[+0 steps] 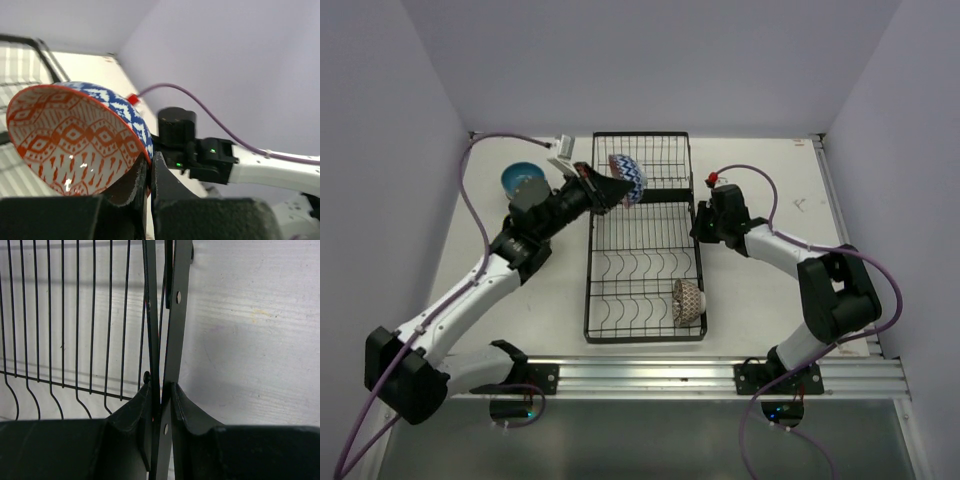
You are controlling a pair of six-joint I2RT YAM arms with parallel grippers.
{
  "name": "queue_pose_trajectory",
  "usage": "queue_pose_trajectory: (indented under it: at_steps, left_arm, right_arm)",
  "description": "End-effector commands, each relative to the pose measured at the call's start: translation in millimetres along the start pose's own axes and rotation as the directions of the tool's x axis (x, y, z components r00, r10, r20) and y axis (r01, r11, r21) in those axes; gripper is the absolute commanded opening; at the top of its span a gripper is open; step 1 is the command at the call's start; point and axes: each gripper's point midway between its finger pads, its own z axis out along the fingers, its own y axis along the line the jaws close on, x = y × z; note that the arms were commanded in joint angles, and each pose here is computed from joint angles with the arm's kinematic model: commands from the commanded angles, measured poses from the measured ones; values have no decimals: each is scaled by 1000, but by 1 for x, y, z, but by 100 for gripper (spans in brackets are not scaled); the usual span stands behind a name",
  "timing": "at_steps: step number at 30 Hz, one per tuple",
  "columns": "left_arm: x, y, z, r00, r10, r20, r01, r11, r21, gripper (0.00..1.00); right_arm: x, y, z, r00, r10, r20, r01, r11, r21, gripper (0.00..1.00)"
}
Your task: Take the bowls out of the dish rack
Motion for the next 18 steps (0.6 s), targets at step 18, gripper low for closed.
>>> queue_pose_trajectory:
  at_steps: [18]
  left_arm:
    - [-43,169,-137,794,222,-566,-606,230,-761,0]
  right_arm:
    - [30,-24,-1,996,24,-88,-19,998,58,0]
